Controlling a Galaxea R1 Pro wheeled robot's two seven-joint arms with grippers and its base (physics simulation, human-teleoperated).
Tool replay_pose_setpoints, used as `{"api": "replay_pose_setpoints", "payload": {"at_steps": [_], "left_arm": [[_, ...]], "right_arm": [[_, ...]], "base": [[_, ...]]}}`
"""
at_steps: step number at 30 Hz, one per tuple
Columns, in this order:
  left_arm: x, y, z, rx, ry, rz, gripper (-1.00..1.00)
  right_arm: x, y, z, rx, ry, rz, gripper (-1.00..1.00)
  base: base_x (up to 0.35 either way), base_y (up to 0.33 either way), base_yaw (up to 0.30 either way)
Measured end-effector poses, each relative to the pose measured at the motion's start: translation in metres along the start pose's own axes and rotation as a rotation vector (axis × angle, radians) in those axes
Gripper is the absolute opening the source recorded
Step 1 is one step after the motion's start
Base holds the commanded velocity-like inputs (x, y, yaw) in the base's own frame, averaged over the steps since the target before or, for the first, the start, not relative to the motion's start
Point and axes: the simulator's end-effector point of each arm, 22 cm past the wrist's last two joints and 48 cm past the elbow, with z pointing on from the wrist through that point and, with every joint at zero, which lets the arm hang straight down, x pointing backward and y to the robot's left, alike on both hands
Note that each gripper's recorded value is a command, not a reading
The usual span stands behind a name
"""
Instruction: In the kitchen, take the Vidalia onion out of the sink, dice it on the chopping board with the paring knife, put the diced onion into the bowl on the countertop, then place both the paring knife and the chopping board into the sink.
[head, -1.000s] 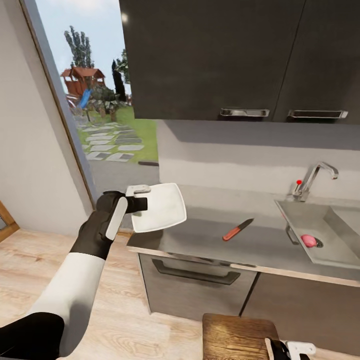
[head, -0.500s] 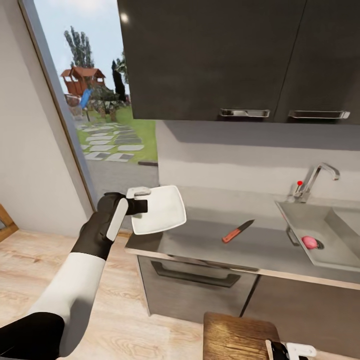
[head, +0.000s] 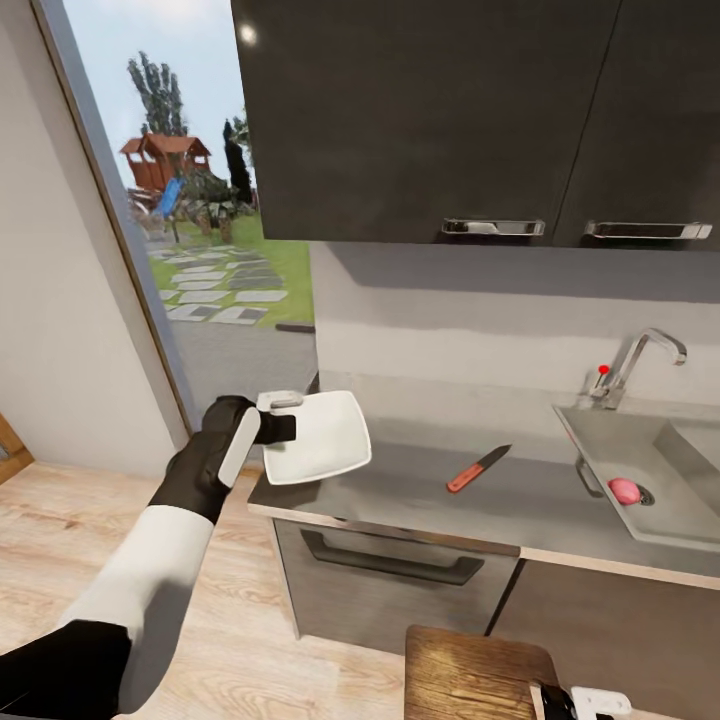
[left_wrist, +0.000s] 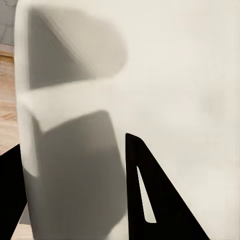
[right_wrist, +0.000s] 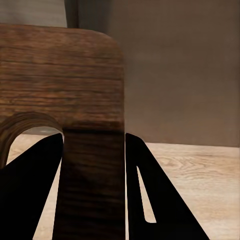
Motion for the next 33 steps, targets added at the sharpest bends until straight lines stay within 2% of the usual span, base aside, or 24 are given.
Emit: {"api": "replay_pose_setpoints", "payload": {"at_steps": [9, 17, 33], "left_arm": [[0.014, -0.001, 0.008, -0.003, 0.037, 0.007, -1.00], [0.015, -0.001, 0.008, -0.003, 0.039, 0.007, -1.00], [0.015, -0.001, 0.009, -0.003, 0.040, 0.007, -1.00]], "right_arm": [[0.002, 0.001, -0.001, -0.001, 0.003, -0.001, -1.00], [0.004, 0.000, -0.002, 0.002, 0.006, 0.003, -1.00], [0.004, 0.000, -0.002, 0.000, 0.006, 0.000, -1.00]], "base": [[0.011, -0.012, 0.000], [0.152, -0.143, 0.000], [0.009, -0.009, 0.000]]}}
